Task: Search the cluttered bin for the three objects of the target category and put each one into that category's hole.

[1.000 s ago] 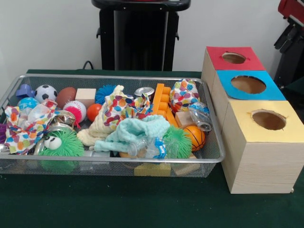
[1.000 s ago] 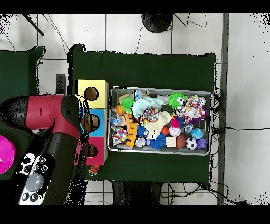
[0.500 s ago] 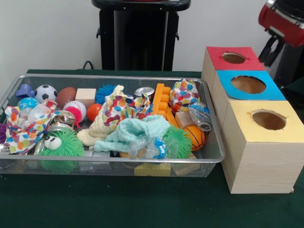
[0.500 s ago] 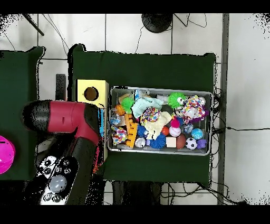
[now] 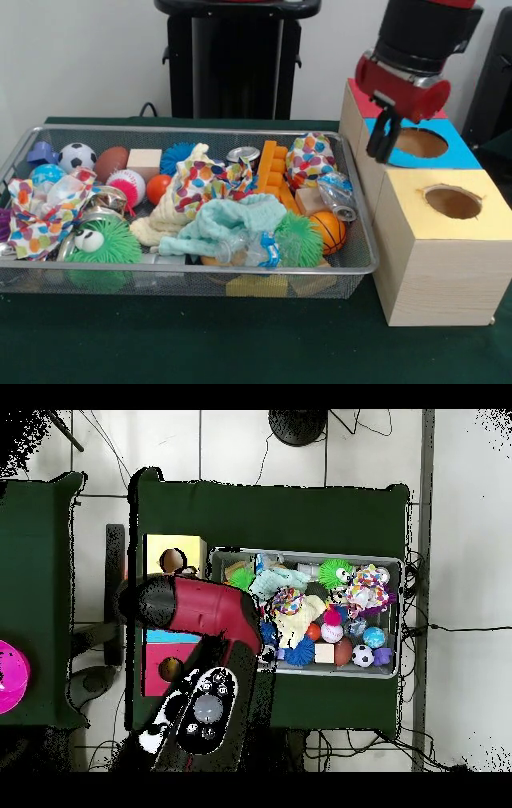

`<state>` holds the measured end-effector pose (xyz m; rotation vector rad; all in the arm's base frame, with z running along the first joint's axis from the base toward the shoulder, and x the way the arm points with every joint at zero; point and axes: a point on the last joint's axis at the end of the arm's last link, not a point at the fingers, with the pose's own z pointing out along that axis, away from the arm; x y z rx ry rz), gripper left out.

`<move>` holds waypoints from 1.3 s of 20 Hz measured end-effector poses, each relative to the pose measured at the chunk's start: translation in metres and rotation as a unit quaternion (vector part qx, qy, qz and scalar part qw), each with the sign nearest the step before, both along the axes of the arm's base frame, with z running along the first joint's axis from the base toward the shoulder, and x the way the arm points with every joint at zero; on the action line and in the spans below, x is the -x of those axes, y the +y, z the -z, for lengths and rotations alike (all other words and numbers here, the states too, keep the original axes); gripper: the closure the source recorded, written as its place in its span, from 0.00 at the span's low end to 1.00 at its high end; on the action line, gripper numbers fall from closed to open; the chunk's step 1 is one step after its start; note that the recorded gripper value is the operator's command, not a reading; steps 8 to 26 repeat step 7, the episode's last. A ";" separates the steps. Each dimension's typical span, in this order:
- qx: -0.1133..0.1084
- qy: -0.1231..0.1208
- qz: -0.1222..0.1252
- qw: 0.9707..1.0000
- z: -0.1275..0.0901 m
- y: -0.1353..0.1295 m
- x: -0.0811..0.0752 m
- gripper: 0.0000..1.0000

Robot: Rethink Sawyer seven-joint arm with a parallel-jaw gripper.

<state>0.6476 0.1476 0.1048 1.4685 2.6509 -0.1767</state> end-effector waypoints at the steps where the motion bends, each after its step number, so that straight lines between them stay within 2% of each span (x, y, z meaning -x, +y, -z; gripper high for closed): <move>1: -0.003 0.003 0.003 1.000 0.003 -0.005 0.001 1.00; 4: -0.011 0.017 0.011 1.000 0.015 -0.021 0.005 1.00; 7: -0.013 0.026 0.007 1.000 0.022 -0.026 0.010 1.00; 26: -0.013 0.026 0.007 1.000 0.022 -0.026 0.010 1.00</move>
